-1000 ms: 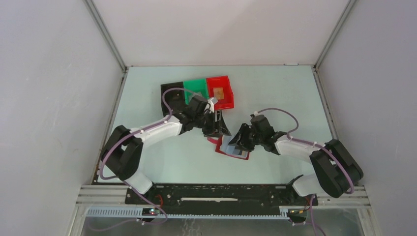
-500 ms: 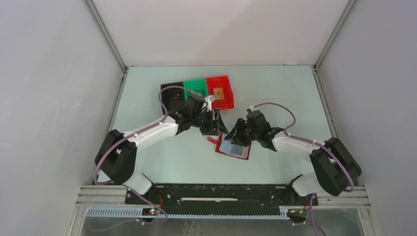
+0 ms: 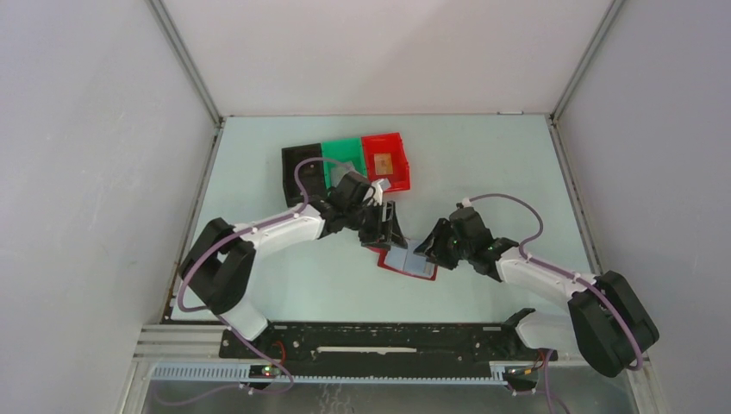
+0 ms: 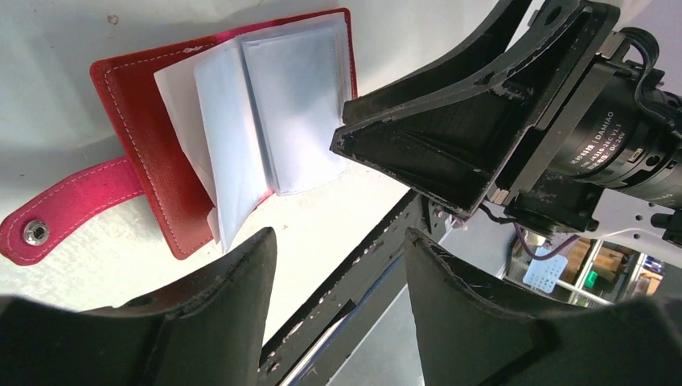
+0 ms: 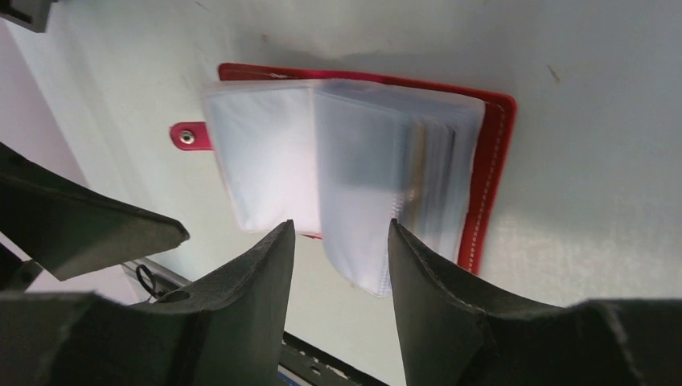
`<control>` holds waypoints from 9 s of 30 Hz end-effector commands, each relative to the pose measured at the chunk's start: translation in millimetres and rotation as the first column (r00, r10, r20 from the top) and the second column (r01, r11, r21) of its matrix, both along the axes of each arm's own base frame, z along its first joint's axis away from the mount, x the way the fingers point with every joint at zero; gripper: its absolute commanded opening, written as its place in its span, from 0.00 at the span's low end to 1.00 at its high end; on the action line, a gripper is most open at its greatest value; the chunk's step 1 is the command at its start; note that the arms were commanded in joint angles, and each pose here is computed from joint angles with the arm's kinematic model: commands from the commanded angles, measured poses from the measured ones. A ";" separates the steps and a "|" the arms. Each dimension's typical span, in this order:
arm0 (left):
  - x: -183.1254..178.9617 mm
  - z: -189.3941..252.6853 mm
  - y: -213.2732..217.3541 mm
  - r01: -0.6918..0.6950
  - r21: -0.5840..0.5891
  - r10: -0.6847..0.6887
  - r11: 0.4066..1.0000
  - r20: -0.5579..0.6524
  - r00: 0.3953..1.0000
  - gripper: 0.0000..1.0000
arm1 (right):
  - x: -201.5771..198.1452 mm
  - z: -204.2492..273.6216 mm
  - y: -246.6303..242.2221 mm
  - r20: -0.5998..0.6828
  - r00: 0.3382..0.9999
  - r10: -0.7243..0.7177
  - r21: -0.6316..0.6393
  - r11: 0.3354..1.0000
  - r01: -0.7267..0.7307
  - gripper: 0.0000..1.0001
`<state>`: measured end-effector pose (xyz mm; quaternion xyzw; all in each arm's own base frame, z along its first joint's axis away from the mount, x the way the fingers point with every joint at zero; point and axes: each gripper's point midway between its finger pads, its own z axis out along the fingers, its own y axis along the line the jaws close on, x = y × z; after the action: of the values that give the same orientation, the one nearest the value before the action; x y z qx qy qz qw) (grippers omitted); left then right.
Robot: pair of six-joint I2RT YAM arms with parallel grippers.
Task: Take the credit cards out of the card holder
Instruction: Remove the credit card from the card holder.
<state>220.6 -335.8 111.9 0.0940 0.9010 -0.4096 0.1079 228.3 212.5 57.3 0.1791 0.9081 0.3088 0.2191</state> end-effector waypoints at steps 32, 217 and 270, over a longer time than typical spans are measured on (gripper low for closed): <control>12.3 12.7 3.2 0.007 -0.002 -0.007 1.000 0.077 0.997 0.64 | 24.4 18.8 46.2 0.062 0.997 0.053 0.179 0.982 -0.063 0.56; 29.3 -73.0 -39.3 -0.047 -0.124 0.027 0.991 -0.159 0.987 0.34 | 6.3 -30.1 -17.8 -0.108 0.989 -0.098 0.020 0.995 0.101 0.19; 30.9 -96.9 -8.2 -0.162 -0.129 0.134 0.978 -0.203 0.970 0.32 | 15.6 -41.9 -10.2 -0.085 0.996 0.011 0.106 0.994 -0.002 0.01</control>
<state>255.9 -351.4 24.2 -0.0106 0.8738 -0.4823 0.0608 247.9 207.0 30.6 0.2160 0.8894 0.3646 0.1716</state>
